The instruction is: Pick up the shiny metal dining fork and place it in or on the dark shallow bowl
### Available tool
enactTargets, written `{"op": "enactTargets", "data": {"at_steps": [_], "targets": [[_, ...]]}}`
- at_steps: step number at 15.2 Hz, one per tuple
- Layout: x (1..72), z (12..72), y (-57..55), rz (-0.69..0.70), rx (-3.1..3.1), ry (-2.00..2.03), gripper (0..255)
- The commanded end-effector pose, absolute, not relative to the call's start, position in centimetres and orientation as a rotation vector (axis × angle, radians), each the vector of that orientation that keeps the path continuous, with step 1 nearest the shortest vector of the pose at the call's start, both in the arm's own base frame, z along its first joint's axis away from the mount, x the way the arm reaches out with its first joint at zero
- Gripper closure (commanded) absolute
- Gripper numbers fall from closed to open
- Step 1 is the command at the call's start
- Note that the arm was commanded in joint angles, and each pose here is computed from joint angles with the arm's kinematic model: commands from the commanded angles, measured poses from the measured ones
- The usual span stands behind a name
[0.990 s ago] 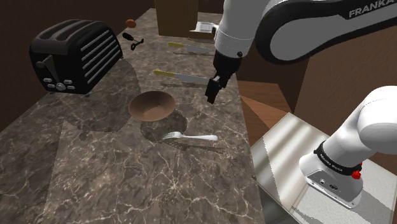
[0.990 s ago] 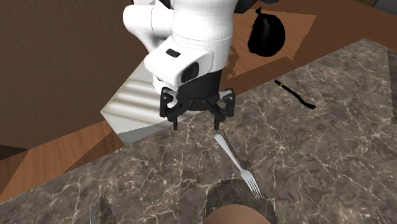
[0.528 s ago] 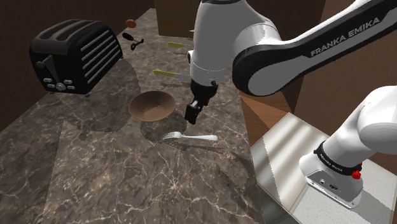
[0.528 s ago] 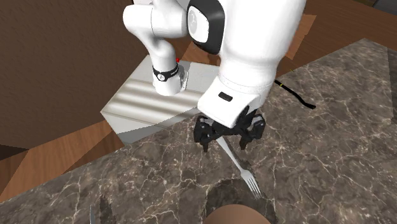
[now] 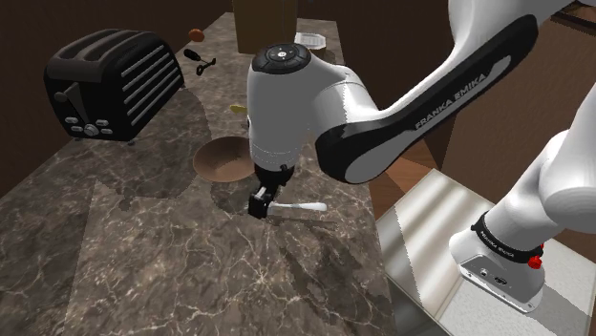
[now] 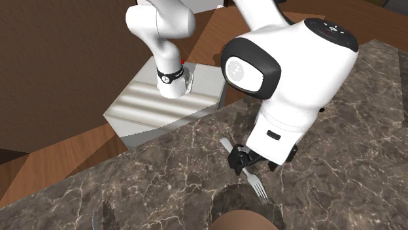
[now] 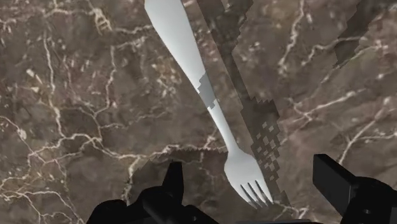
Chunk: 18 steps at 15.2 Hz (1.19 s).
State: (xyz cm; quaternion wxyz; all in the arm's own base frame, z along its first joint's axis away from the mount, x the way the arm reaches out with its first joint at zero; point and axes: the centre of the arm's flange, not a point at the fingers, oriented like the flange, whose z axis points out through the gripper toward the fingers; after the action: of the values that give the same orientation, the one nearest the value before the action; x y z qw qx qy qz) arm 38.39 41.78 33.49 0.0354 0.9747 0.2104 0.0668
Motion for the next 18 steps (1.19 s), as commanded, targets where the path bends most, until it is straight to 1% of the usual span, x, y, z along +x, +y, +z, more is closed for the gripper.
{"op": "enactTargets", "data": {"at_steps": [1,6,13,14,18], "targets": [[38.5,32.4,41.8,0.206,2.994,0.649,0],[38.8,30.0,41.7,0.206,2.994,0.649,0],[38.8,30.0,41.7,0.206,2.994,0.649,0],[38.8,30.0,41.7,0.206,2.994,0.649,255],[38.8,30.0,41.7,0.206,2.994,0.649,255]]}}
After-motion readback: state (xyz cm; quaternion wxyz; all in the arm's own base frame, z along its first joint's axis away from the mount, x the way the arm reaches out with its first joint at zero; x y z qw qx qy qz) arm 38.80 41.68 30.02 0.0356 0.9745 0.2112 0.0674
